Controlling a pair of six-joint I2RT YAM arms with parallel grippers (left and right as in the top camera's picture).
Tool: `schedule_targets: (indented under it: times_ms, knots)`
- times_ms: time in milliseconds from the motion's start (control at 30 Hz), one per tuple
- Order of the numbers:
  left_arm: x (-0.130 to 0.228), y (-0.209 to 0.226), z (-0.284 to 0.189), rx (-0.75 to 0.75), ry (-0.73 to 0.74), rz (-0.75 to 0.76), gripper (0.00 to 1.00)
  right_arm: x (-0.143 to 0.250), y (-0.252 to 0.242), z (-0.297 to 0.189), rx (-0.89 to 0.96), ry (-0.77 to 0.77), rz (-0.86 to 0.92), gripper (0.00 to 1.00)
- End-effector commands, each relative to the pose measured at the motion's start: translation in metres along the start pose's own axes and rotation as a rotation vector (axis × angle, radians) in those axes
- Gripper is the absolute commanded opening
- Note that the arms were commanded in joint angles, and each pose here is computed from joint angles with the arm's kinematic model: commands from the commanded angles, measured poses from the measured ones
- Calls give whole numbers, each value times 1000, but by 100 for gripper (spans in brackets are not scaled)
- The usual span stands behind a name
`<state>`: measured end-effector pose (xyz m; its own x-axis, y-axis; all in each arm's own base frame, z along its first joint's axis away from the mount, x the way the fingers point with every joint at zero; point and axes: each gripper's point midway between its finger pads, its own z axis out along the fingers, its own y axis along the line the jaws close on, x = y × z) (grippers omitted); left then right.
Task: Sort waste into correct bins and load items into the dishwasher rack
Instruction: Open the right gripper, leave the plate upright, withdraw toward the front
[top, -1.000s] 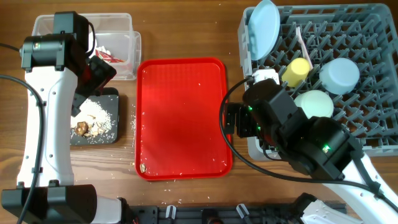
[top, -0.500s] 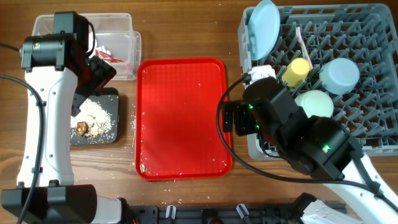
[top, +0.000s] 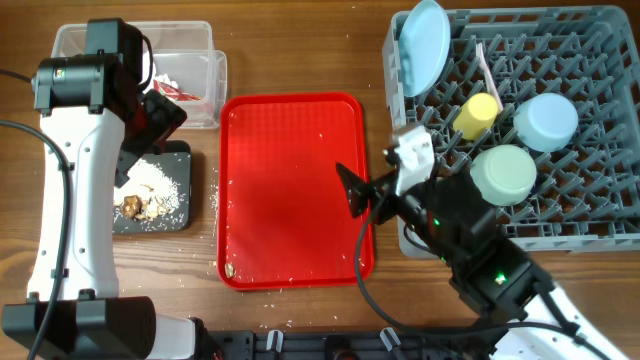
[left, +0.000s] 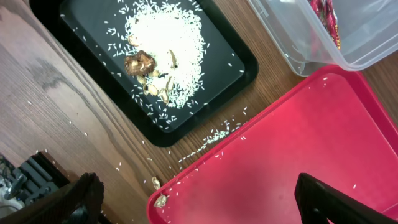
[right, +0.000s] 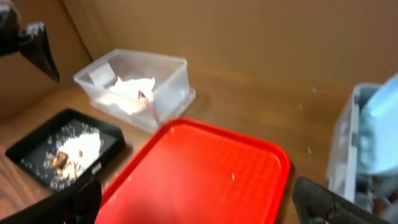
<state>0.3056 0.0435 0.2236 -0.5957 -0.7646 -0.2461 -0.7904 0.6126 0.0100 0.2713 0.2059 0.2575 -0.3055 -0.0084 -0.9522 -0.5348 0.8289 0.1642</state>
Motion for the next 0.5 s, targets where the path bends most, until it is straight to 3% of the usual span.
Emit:
schedule_targets:
  times_ms: [0,467]
  knots:
    - [-3,2,0,-9,-11,0,100,21,-2,-14,-86,-59,-16,100]
    - [-3,2,0,-9,-11,0,100,45,-36,-64,-26,-285,-12,100]
